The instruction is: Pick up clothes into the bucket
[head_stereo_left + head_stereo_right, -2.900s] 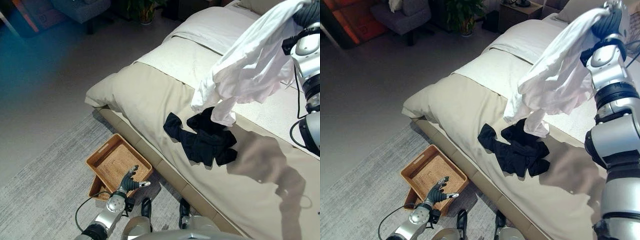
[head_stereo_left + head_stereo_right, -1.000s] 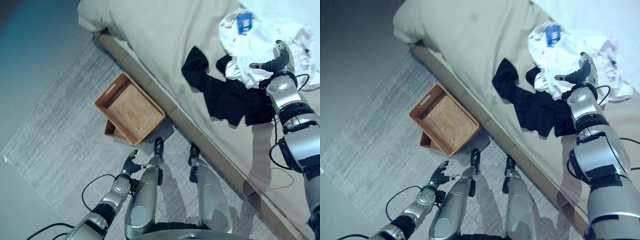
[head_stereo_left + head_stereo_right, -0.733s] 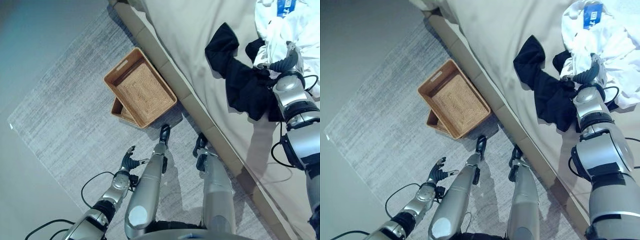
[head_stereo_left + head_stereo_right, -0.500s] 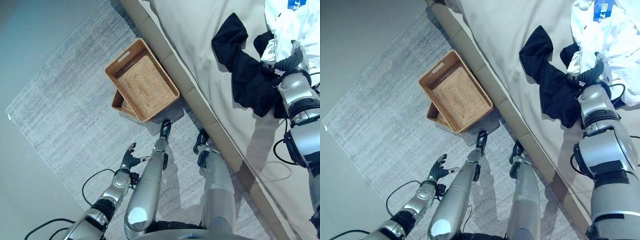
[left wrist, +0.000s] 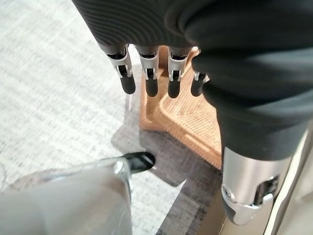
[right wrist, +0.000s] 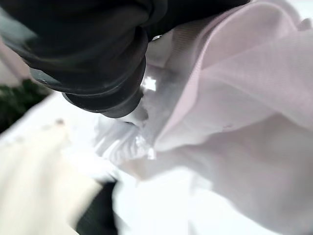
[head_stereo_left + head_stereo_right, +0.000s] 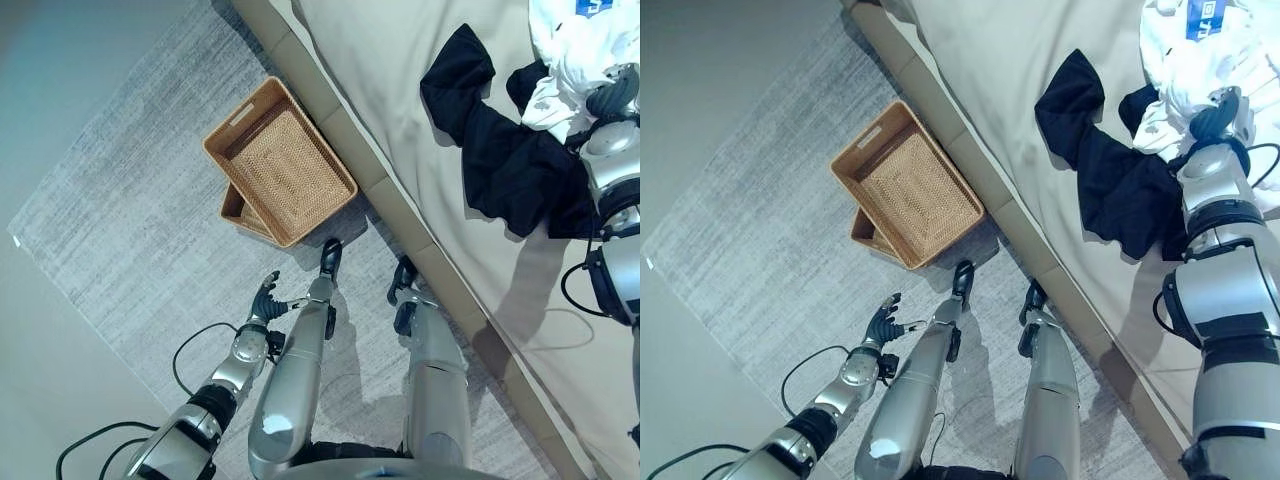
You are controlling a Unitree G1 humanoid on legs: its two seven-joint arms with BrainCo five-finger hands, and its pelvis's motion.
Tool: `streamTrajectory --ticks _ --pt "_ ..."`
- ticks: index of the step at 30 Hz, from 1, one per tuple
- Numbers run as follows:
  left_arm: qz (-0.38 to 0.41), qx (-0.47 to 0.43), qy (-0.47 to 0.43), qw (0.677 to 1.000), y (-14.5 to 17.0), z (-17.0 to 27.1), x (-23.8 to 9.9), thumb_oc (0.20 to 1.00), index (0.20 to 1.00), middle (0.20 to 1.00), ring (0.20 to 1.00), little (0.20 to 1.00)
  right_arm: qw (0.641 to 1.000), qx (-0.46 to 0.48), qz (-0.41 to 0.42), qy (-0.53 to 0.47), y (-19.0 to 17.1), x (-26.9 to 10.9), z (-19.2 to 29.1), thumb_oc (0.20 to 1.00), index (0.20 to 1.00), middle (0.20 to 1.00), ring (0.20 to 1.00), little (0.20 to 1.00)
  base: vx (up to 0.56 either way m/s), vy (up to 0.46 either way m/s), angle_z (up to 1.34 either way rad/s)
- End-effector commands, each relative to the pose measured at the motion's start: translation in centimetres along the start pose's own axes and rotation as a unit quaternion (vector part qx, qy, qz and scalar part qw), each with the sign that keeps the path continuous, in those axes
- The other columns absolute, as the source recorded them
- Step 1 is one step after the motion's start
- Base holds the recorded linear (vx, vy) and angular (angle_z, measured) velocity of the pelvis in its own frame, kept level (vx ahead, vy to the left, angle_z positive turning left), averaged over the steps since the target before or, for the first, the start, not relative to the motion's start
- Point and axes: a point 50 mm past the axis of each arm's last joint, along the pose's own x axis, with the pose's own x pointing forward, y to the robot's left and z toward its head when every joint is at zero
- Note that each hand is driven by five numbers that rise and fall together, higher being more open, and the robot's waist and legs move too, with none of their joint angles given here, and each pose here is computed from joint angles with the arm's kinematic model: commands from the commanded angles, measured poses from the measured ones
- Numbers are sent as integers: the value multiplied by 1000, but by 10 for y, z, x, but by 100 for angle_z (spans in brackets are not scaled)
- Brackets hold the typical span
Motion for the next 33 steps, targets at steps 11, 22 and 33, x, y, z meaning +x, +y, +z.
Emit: streamTrajectory --ticks 11,22,33 --pt "55 1 58 997 46 -51 -29 1000 1000 1000 1000 1000 946 130 -125 -268 -83 -11 136 200 200 200 200 200 56 -16 -29" --pt "18 -14 -50 998 50 -11 -32 1000 1000 1000 1000 1000 885 142 -226 -382 -149 -42 191 200 200 200 200 200 111 -20 -15" --pt "-67 -65 -372 923 60 163 -41 1000 1000 1000 1000 1000 896 164 -135 -391 -117 -45 211 200 200 200 200 200 107 -12 1"
